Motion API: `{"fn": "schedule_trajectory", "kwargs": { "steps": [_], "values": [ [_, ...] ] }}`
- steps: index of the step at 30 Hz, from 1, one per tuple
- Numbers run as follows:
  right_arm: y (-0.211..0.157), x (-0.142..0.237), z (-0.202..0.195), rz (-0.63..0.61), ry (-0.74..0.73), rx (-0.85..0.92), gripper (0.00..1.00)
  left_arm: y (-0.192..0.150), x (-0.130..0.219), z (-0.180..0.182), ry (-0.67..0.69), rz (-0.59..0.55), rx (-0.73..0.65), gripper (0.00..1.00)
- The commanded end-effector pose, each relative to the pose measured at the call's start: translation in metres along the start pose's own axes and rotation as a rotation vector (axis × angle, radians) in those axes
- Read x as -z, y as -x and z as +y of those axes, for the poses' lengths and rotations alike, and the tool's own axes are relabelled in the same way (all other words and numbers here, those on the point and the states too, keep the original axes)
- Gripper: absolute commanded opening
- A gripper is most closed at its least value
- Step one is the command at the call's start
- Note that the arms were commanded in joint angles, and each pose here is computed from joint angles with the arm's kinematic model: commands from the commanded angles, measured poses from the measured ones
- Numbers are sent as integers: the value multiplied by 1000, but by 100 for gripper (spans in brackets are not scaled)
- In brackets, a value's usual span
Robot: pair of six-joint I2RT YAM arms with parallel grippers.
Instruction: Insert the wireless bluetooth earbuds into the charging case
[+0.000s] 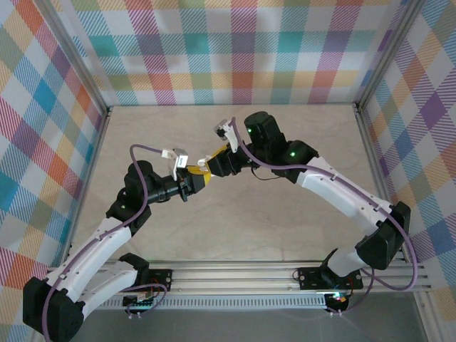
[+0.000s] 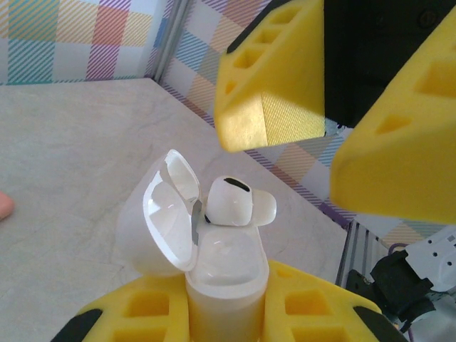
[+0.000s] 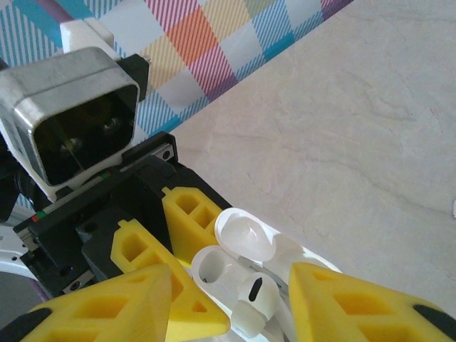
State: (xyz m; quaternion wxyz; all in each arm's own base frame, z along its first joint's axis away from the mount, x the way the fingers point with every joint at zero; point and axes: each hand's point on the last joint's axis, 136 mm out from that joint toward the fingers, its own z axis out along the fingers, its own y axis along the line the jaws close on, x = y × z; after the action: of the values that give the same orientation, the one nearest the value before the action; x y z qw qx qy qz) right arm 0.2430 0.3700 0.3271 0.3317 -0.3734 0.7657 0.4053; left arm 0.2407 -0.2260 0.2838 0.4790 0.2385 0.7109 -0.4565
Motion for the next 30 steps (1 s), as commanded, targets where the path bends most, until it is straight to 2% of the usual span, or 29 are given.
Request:
{"fn": "schedule_trajectory", "kwargs": {
  "steps": [1, 5, 12, 20, 24, 30],
  "values": [
    [16, 17, 12, -40, 2, 0, 49, 14, 3, -13, -47, -55, -73, 0],
    [18, 23, 11, -36, -25, -13, 48, 17, 4, -17, -57, -54, -87, 0],
    [10, 30, 7, 8, -65, -32, 39, 12, 6, -14, -46, -59, -75, 0],
    [-2, 22, -1, 101, -93, -88, 39, 0, 4, -10, -36, -21, -91, 0],
    [-9, 16, -4, 153, -101, -122, 43, -5, 2, -4, -12, 0, -132, 0],
    [-12, 22, -21, 175, -218, -175, 44, -12, -3, 10, 42, 0, -234, 0]
  ]
}}
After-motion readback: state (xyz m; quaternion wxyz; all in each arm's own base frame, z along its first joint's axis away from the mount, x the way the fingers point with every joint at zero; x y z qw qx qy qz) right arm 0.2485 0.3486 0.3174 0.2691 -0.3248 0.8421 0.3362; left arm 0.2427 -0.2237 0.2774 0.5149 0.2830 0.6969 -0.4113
